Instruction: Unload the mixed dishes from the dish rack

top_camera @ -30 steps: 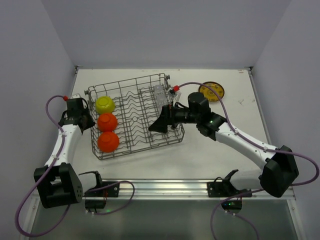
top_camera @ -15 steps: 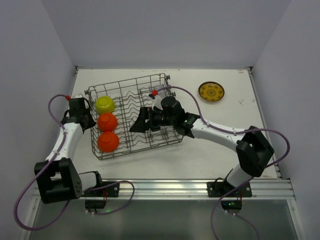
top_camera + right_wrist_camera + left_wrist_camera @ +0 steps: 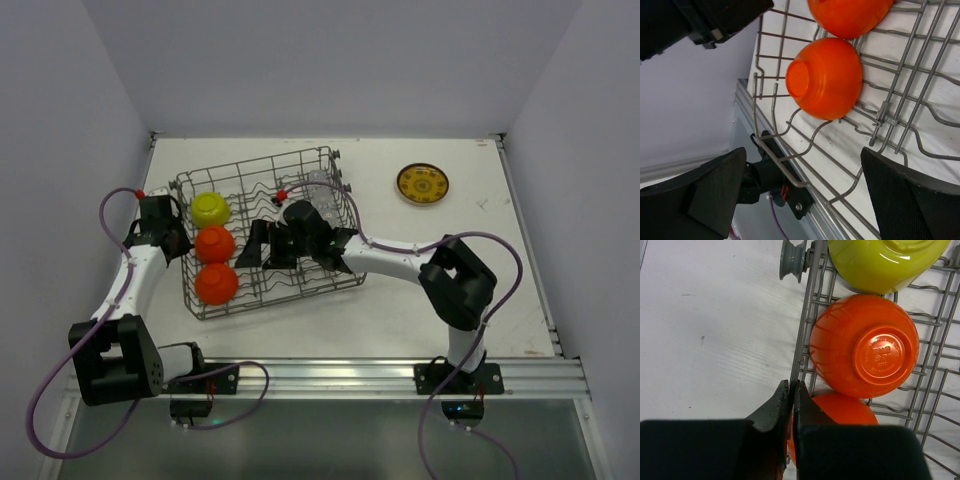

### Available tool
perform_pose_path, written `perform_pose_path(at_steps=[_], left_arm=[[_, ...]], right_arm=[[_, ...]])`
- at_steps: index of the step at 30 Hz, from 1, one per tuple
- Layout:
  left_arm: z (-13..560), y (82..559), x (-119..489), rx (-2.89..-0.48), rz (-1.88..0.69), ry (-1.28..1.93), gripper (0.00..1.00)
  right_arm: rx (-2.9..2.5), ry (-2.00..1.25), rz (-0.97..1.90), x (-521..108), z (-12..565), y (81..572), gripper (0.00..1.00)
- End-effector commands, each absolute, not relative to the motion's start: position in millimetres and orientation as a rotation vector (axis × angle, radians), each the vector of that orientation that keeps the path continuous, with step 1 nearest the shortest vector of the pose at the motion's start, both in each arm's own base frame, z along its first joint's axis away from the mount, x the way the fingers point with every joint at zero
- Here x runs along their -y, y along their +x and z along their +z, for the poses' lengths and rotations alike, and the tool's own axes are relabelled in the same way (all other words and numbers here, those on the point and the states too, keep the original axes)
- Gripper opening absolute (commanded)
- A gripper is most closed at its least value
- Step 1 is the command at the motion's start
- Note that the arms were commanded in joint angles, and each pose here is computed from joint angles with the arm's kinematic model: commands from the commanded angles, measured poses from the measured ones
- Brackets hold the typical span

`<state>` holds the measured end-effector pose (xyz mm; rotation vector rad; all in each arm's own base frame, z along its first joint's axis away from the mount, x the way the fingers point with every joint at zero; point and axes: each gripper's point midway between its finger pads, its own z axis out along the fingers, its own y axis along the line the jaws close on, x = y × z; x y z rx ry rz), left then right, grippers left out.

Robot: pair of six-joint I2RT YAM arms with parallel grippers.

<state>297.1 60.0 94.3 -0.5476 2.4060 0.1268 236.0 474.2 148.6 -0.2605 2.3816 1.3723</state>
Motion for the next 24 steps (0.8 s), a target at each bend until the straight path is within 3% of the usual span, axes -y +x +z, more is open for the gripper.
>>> perform_pose_path(at_steps=[1,17,24], left_arm=[[95,302,-68,-2.380,0.168,-0.536,0.00],[93,301,-62,-2.378,0.130,-0.529,0.00],[95,303,-61,-2.371,0.117,-0.528,0.00]], right_arm=[[-2.363,-0.196,1.323,-493,156,249,0.97],[-2.530,-0.178,1.315,-535,92,256,0.81],[-2.575,-0.188,1.295,-546,79,252,0.80]])
